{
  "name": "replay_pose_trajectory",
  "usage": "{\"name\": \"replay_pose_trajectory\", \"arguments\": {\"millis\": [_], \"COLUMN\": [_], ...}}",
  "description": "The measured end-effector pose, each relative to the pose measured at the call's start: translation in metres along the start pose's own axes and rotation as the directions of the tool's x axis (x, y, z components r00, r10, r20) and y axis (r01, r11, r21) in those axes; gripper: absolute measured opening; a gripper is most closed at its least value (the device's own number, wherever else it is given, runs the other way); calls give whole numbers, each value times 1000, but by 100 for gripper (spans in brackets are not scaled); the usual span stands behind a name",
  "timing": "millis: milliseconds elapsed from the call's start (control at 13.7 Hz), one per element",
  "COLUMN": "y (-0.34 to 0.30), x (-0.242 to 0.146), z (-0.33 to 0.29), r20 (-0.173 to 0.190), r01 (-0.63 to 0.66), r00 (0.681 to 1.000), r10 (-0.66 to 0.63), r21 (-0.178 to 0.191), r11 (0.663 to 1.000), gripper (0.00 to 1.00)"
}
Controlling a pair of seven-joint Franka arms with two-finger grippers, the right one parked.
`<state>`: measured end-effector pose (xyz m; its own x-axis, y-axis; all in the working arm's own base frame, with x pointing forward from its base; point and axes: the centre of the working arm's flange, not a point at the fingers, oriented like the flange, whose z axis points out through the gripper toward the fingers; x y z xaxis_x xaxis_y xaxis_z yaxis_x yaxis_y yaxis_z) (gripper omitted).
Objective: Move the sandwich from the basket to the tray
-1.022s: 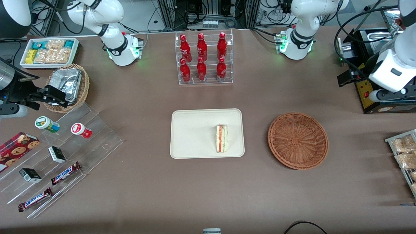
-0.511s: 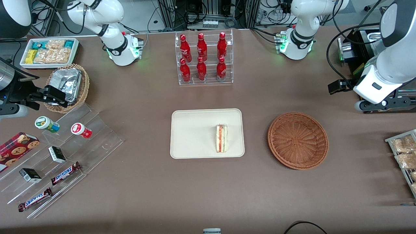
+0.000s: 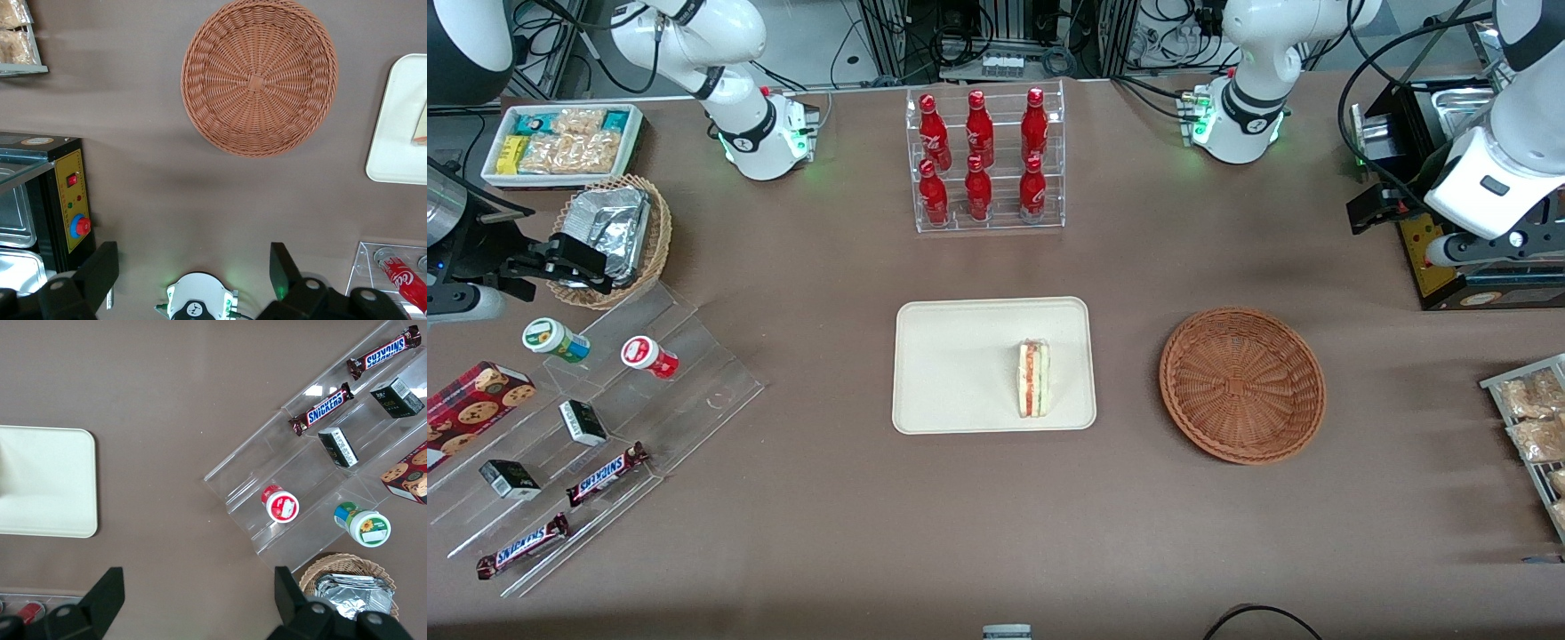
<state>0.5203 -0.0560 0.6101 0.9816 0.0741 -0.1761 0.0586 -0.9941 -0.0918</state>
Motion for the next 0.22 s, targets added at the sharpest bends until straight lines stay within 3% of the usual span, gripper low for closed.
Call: {"name": "replay_pose_trajectory", "arguments": {"millis": [219], "y": [11], "x": [0], "z": [4], "r20": [2], "r01": [-23], "r00": [1000], "r10": [23], "r21": [4], "r11": [1000], "gripper": [100]}}
